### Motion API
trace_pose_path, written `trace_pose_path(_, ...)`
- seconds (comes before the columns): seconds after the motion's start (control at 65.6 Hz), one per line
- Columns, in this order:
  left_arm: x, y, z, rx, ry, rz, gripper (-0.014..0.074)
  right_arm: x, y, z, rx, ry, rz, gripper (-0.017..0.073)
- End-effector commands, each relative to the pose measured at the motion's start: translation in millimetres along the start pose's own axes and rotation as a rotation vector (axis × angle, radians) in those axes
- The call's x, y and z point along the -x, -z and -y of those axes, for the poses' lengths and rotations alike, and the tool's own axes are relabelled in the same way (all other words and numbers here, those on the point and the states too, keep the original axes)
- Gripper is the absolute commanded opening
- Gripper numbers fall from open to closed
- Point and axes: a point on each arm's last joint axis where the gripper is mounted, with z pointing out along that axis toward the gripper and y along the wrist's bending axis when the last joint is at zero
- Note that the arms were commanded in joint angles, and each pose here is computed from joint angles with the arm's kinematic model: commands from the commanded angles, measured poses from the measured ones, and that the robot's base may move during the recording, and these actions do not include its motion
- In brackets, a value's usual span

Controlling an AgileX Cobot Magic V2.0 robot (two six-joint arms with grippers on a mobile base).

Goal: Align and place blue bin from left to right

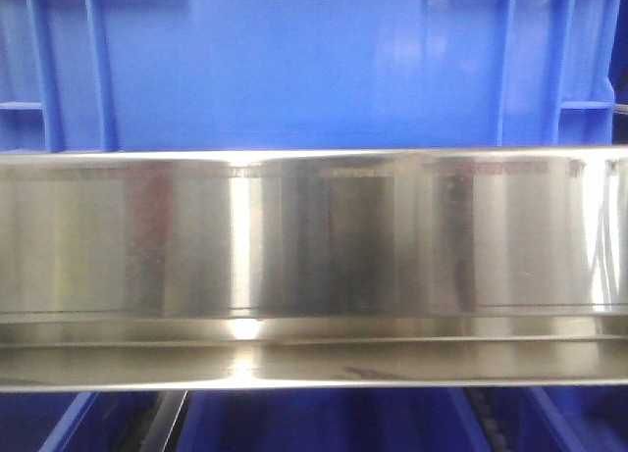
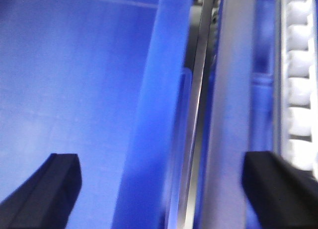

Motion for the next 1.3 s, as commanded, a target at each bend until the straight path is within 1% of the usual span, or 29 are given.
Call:
trace_pose_path(0.0,1.0,4.5,2.3,-0.023,0.004,0.015,0.0400,3.5,4.4,-1.7,0.014,-0.004,0.035,0.0227)
trace_pose_path(0.015,1.0,4.5,2.6,-0.025,0.005,0.015,0.0359,3.5,4.4,-1.7,0.014,-0.004,0.035,0.0207)
trace_pose_path(0.046,0.9,4.5,3.5,-0.035,0.009,0.013,0.0243,3.5,4.4,-1.7,0.014,-0.004,0.035,0.0124)
trace_pose_path(0.061,0.8,4.5,3.6,-0.037,0.009,0.013,0.0216,3.5,4.4,-1.7,0.014,-0.004,0.035,0.0080)
trace_pose_path(0.091,0.8,4.5,4.1,-0.043,0.011,0.012,0.0104,3.5,4.4,-1.8,0.015,-0.004,0.035,-0.0003)
trace_pose_path(0.107,0.7,4.5,4.4,-0.046,0.013,0.011,0.0012,3.5,4.4,-1.8,0.015,-0.004,0.035,-0.0045)
trace_pose_path(0.122,0.7,4.6,4.7,-0.048,0.013,0.011,-0.0018,3.5,4.4,-2.2,0.019,-0.006,0.034,-0.0084)
trace_pose_path(0.137,0.7,4.6,4.8,-0.050,0.014,0.011,-0.0081,3.5,4.4,-2.4,0.021,-0.007,0.034,-0.0104)
trace_pose_path(0.152,0.6,4.6,5.3,-0.056,0.016,0.010,-0.0108,3.4,4.4,-2.6,0.024,-0.010,0.034,-0.0093)
trace_pose_path(0.213,0.5,4.6,6.3,-0.066,0.020,0.008,-0.0111,3.4,4.5,-3.6,0.035,-0.015,0.033,-0.0054)
trace_pose_path(0.274,0.5,4.6,6.3,-0.066,0.020,0.008,-0.0111,3.5,4.5,-4.0,0.039,-0.017,0.034,-0.0061)
trace_pose_path(0.366,0.1,4.9,9.3,-0.100,0.032,0.003,-0.0111,3.5,4.6,-5.9,0.060,-0.027,0.034,-0.0067)
trace_pose_path(0.564,-0.4,8.0,13.3,-0.147,0.048,0.001,-0.0111,3.3,7.6,-13.5,0.144,-0.064,0.033,-0.0067)
trace_pose_path(0.686,-0.4,22.3,13.8,-0.167,0.053,0.027,-0.0111,3.1,16.2,-15.6,0.162,-0.068,0.047,-0.0067)
trace_pose_path(0.838,-0.6,48.5,8.8,-0.200,0.076,0.076,-0.0111,3.3,36.3,-17.3,0.172,-0.064,0.099,-0.0067)
trace_pose_path(1.006,-2.4,76.4,6.8,-0.274,0.110,0.121,-0.0111,2.2,62.3,-19.2,0.181,-0.057,0.160,-0.0067)
trace_pose_path(1.28,-9.1,116.9,7.7,-0.327,0.113,0.196,-0.0111,0.6,107.1,-22.3,0.196,-0.041,0.272,-0.0067)
